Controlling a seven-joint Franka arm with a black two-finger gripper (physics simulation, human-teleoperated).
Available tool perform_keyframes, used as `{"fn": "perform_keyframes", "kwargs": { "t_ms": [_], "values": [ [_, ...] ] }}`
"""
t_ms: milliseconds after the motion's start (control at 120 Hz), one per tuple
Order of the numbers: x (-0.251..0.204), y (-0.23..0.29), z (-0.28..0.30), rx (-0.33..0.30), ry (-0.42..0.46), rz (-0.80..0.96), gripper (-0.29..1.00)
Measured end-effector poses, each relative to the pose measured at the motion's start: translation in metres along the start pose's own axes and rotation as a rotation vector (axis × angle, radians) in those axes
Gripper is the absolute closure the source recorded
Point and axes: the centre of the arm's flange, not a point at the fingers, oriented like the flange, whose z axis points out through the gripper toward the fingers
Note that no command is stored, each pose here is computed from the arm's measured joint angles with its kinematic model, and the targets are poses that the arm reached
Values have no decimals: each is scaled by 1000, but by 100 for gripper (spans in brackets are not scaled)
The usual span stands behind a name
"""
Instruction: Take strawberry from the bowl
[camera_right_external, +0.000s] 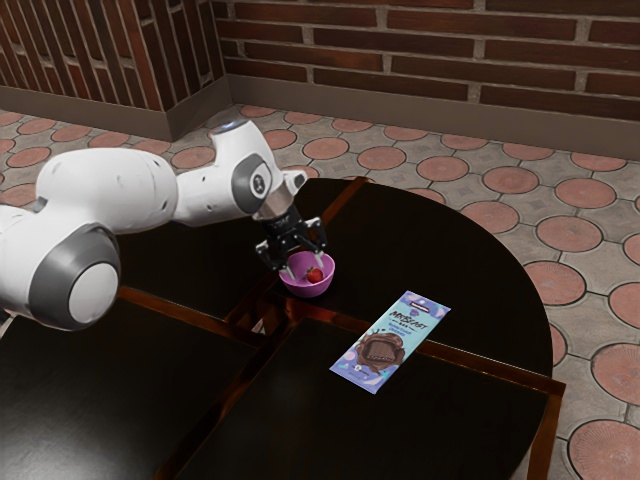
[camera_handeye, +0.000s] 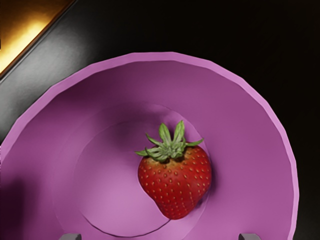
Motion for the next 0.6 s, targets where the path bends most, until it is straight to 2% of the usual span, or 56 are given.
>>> {"fn": "perform_keyframes", "kwargs": {
  "t_ms": [600],
  "values": [
    [10,3,6,-2,44,36,31]
  ]
}}
